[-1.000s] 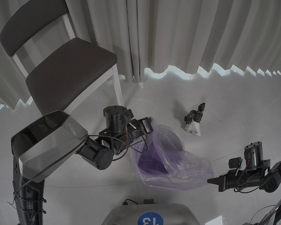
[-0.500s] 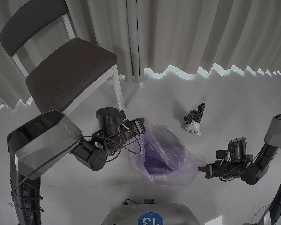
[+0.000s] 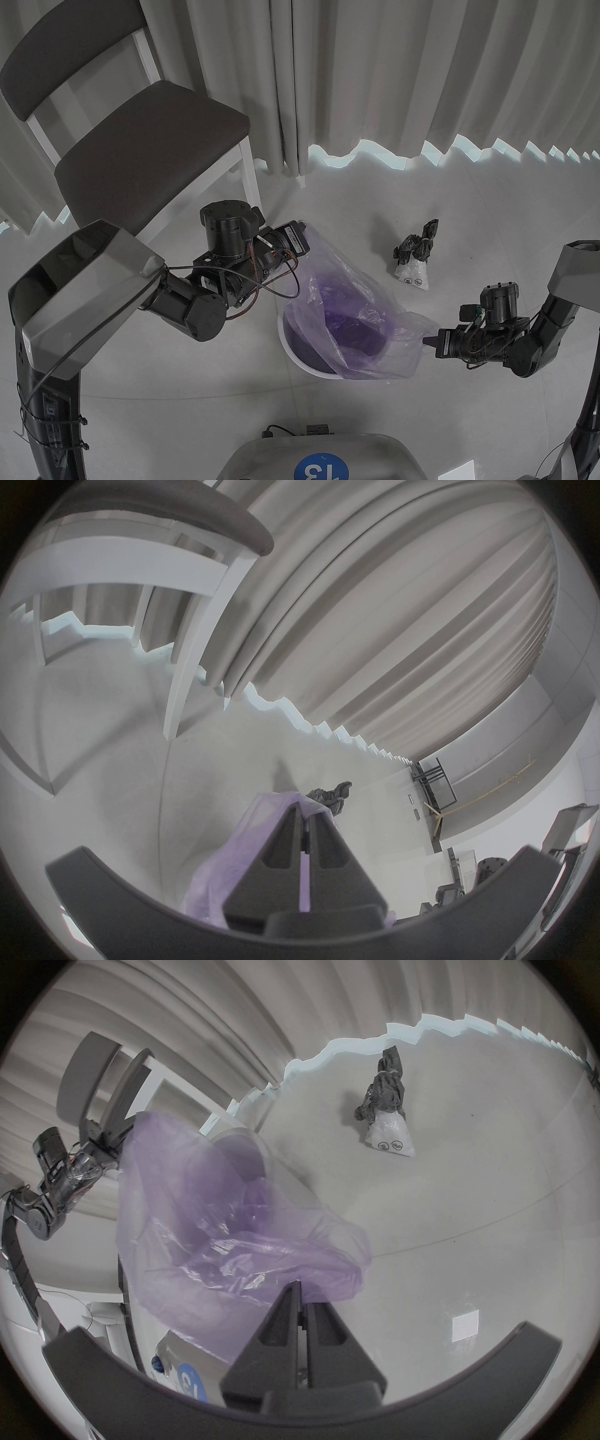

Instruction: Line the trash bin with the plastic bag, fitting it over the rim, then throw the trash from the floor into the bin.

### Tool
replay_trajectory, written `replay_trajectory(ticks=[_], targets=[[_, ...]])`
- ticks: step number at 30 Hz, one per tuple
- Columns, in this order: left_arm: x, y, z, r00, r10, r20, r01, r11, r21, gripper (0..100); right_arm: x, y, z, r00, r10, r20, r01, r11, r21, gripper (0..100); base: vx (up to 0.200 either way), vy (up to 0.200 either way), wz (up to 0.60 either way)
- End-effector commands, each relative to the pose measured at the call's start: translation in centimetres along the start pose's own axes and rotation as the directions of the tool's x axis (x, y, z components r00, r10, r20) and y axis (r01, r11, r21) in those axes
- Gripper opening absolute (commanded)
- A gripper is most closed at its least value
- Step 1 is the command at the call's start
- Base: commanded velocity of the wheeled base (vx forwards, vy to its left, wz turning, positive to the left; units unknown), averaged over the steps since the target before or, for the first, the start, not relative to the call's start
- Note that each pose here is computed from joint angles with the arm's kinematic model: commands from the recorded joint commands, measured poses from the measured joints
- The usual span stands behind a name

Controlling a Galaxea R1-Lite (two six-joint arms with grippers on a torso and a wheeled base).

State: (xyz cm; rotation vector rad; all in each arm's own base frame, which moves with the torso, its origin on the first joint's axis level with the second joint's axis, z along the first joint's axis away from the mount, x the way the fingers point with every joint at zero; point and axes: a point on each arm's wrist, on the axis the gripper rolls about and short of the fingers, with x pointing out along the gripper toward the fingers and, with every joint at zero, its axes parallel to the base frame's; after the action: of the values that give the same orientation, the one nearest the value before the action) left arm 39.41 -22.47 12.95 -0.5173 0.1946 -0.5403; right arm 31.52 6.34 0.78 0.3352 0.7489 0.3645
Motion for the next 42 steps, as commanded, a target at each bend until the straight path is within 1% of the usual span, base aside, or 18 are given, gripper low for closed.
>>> replay_trajectory(ticks=[1, 4, 7, 11, 13, 17, 23, 25, 27, 29, 31, 33, 35, 36, 38, 41, 42], targets=[[-0.2, -0.1, -0.2, 1.000, 0.009, -0.003, -0.009, 1.000, -0.001, 0, 0.1, -0.4, -0.2, 1.000, -0.009, -0.010, 0.009, 1.000, 0.010, 0, 0.000, 0.000, 0.00], [-0.6, 0.0, -0.8, 0.999, 0.031, -0.019, -0.031, 1.000, 0.002, 0, 0.0, -0.4, -0.4, 1.000, -0.011, -0.016, 0.012, 1.000, 0.011, 0, 0.000, 0.000, 0.00], [-1.0, -0.1, -1.0, 0.999, 0.037, -0.028, -0.036, 0.999, 0.010, 0, 0.0, -0.4, -0.6, 1.000, -0.012, -0.023, 0.012, 1.000, 0.012, 0, 0.000, 0.000, 0.00], [-2.3, 0.4, -1.9, 0.996, 0.064, -0.065, -0.063, 0.998, 0.021, 0, -0.3, 0.0, -1.1, 0.999, -0.008, -0.040, 0.008, 1.000, 0.005, 0, 0.000, 0.000, 0.00], [-2.7, 1.3, -3.2, 0.994, 0.074, -0.082, -0.073, 0.997, 0.021, 0, -0.4, 0.4, -1.7, 0.998, -0.001, -0.061, 0.001, 1.000, -0.005, 0, 0.000, 0.000, 0.00], [-2.9, 2.4, -4.4, 0.989, 0.099, -0.112, -0.097, 0.995, 0.024, 0, -0.6, 0.7, -2.5, 0.996, 0.004, -0.088, -0.006, 1.000, -0.026, 0, 0.000, 0.000, 0.00], [-2.5, 4.2, -4.3, 0.986, 0.130, -0.109, -0.128, 0.991, 0.026, 0, -0.2, 1.7, -3.1, 0.994, 0.022, -0.110, -0.027, 0.999, -0.046, 0, 0.000, 0.000, 0.00], [-2.2, 4.6, -4.4, 0.986, 0.132, -0.106, -0.128, 0.991, 0.041, 0, -0.1, 1.8, -3.1, 0.994, 0.022, -0.111, -0.028, 0.998, -0.048, 0, 0.000, 0.000, 0.00], [-1.5, 5.6, -4.6, 0.984, 0.141, -0.106, -0.132, 0.988, 0.082, 0, -0.1, 2.1, -3.2, 0.993, 0.029, -0.113, -0.036, 0.998, -0.054, 0, 0.000, 0.000, 0.00], [-0.9, 6.2, -4.5, 0.985, 0.146, -0.094, -0.136, 0.986, 0.101, 0, -0.2, 2.2, -3.2, 0.993, 0.031, -0.112, -0.037, 0.998, -0.056, 0, 0.000, 0.000, 0.00], [-0.3, 6.3, -4.4, 0.986, 0.142, -0.084, -0.133, 0.986, 0.102, 0, -0.3, 2.2, -3.1, 0.994, 0.030, -0.107, -0.036, 0.998, -0.056, 0, 0.000, 0.000, 0.00], [0.1, 6.3, -4.2, 0.988, 0.138, -0.074, -0.130, 0.986, 0.102, 0, -0.9, 2.3, -2.3, 0.997, 0.034, -0.072, -0.038, 0.998, -0.059, 0, 0.000, 0.000, 0.00], [0.2, 6.2, -4.0, 0.989, 0.135, -0.069, -0.127, 0.987, 0.102, 0, -1.3, 2.4, -1.9, 0.998, 0.034, -0.059, -0.037, 0.998, -0.059, 0, 0.000, 0.000, 0.00], [0.3, 5.9, -3.6, 0.990, 0.127, -0.059, -0.121, 0.987, 0.102, 0, -2.0, 2.4, -1.3, 0.999, 0.034, -0.031, -0.036, 0.998, -0.059, 0, 0.000, 0.000, 0.00], [0.5, 5.1, -3.1, 0.993, 0.112, -0.047, -0.106, 0.989, 0.104, 0, -2.5, 2.3, -0.7, 0.999, 0.032, -0.003, -0.033, 0.998, -0.058, 0, 0.000, 0.000, 0.00], [0.7, 3.8, -2.4, 0.996, 0.084, -0.035, -0.079, 0.991, 0.106, 0, -2.8, 1.7, 0.0, 1.000, 0.017, 0.022, -0.016, 0.999, -0.047, 0, 0.000, 0.000, 0.00], [0.7, 3.6, -2.3, 0.996, 0.081, -0.034, -0.077, 0.991, 0.106, 0, -2.8, 1.6, 0.0, 1.000, 0.016, 0.023, -0.014, 0.999, -0.048, 0, 0.000, 0.000, 0.00]])
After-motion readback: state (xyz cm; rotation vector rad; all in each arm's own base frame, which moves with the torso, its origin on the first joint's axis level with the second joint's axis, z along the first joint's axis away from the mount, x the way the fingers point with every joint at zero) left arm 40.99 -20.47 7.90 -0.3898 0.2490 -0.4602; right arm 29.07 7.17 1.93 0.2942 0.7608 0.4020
